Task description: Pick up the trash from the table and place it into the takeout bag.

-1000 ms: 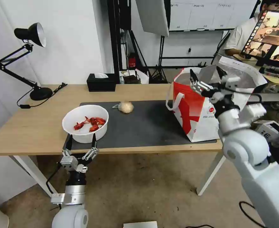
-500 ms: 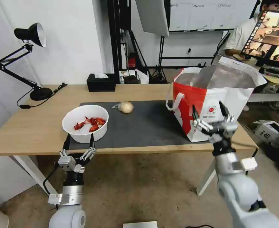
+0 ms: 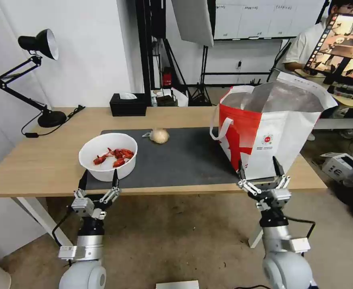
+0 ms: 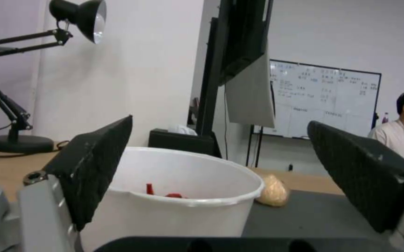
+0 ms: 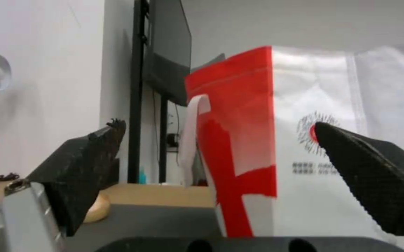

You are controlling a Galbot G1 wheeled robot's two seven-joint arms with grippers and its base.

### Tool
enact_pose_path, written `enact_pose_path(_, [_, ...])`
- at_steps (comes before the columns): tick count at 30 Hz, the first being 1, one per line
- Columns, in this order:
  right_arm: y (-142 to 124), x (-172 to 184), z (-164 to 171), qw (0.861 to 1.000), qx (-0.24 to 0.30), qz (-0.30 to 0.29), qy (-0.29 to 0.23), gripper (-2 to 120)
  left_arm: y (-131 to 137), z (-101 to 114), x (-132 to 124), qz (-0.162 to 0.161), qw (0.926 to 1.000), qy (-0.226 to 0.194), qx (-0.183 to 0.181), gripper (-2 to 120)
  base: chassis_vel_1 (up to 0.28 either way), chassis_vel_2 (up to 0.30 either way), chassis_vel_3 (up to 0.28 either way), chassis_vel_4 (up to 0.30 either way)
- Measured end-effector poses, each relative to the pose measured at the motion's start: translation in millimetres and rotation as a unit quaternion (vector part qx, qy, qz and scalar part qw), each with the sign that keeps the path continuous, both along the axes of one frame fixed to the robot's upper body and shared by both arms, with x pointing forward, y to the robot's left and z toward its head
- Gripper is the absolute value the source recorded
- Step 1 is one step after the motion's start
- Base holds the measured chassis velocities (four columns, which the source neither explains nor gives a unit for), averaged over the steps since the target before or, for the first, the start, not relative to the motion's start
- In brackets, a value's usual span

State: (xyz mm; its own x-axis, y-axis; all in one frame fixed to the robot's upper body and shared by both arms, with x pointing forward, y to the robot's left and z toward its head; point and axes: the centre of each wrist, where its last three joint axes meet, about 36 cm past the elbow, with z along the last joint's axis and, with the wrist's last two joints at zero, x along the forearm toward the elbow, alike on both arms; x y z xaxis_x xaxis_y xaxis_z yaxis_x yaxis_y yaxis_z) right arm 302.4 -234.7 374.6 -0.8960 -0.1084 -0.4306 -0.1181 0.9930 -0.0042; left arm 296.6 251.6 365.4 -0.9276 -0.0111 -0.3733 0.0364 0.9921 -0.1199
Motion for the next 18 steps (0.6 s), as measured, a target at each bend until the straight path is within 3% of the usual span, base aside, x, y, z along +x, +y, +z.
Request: enact_pose_path(18, [5.5, 3.4, -3.6, 1.000, 0.008, 0.009, 0.011, 100, 2.7, 0.1, -1.0, 0.003, 1.0000, 0.000, 0.001, 100, 0.000, 0.000, 0.000, 0.000])
